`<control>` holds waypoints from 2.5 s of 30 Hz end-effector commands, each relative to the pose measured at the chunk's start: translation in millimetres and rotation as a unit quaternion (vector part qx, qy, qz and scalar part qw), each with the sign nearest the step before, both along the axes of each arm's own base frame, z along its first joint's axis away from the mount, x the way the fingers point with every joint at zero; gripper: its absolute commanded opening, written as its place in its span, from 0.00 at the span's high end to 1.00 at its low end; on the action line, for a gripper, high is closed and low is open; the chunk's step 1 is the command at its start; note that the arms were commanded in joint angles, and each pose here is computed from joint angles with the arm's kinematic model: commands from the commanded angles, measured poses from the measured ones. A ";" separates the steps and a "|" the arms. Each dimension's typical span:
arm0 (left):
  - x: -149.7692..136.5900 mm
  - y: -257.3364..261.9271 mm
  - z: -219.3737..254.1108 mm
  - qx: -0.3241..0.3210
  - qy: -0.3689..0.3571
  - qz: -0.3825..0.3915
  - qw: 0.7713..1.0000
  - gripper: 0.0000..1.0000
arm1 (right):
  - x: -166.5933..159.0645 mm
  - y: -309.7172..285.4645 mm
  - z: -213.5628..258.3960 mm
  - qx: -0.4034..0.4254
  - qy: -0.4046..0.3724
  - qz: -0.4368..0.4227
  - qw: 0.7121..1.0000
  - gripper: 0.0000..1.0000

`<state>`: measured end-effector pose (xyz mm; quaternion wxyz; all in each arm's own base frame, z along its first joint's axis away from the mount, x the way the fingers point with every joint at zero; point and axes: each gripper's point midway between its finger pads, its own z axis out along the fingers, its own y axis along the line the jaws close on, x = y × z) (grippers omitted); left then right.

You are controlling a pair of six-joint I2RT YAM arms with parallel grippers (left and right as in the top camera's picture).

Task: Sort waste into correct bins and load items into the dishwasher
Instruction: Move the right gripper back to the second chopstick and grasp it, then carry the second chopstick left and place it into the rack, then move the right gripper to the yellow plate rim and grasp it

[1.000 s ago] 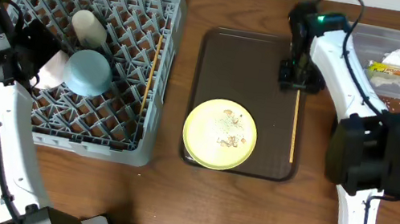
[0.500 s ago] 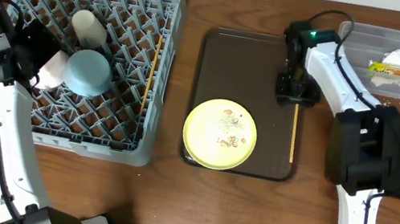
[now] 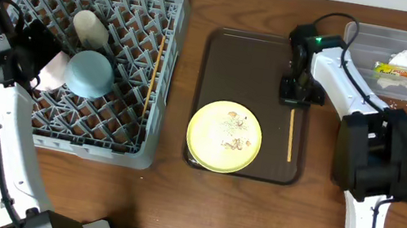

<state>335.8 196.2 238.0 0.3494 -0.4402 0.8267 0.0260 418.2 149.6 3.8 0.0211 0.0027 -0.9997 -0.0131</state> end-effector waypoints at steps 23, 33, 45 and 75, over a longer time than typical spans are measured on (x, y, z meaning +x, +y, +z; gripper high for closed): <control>0.3 2.5 0.2 0.004 0.003 0.001 1.000 0.06 | 93.4 249.2 230.4 0.399 -0.301 0.051 0.865 0.99; 0.3 2.5 0.2 0.004 0.003 0.001 1.000 0.06 | 56.3 316.5 232.6 0.398 -0.332 0.094 0.850 0.99; 0.3 2.5 0.2 0.004 0.003 0.001 1.000 0.06 | 52.7 333.9 172.3 0.382 -0.292 0.090 0.872 0.89; 0.3 2.5 0.2 0.004 0.003 0.001 1.000 0.06 | 59.7 127.6 183.9 0.230 -0.208 0.137 0.941 0.01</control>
